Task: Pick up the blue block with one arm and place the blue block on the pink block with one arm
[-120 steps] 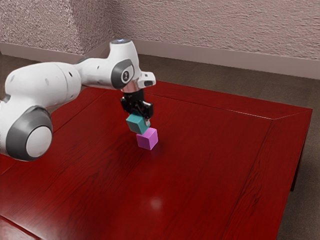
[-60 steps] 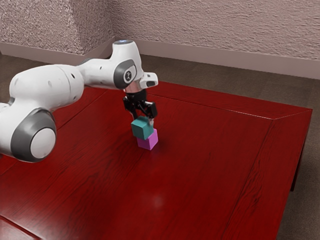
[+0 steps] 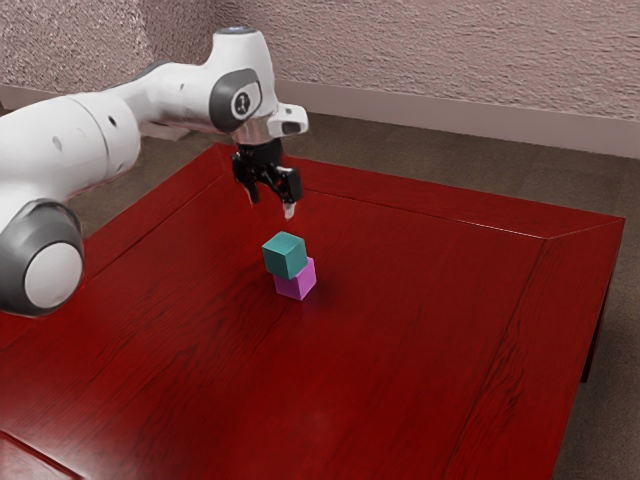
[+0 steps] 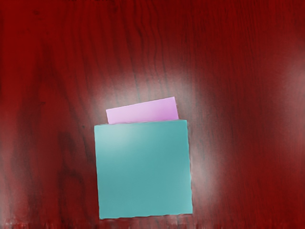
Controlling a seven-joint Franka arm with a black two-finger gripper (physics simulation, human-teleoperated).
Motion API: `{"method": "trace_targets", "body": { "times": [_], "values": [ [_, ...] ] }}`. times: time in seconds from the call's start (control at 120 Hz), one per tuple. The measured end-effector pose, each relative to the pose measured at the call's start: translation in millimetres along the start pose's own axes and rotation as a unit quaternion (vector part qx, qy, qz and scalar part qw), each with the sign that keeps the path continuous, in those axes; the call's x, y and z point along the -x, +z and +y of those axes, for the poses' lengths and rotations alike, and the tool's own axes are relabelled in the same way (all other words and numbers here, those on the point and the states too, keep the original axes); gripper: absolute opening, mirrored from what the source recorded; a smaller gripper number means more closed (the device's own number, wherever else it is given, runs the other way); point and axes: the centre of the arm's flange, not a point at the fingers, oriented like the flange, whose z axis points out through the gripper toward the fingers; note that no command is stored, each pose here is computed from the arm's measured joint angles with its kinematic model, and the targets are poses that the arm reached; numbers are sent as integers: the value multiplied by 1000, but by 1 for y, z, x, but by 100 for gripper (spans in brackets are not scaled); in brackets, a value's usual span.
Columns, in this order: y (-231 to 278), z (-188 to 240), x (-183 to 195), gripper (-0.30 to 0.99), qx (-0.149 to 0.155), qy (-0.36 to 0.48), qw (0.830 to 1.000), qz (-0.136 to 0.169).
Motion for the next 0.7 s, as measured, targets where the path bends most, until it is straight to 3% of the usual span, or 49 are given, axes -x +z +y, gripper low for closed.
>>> {"method": "trace_targets", "body": {
  "times": [0.217, 0.3, 0.475, 0.7],
  "values": [
    [-126, 18, 63, 69, -44, 20, 999, 7],
    [-154, 16, 97, 69, -55, 19, 998, -4],
    [-141, 19, 136, 69, -88, 18, 994, -60],
    [-142, 36, 140, 69, -111, 16, 991, -70]
  ]
}}
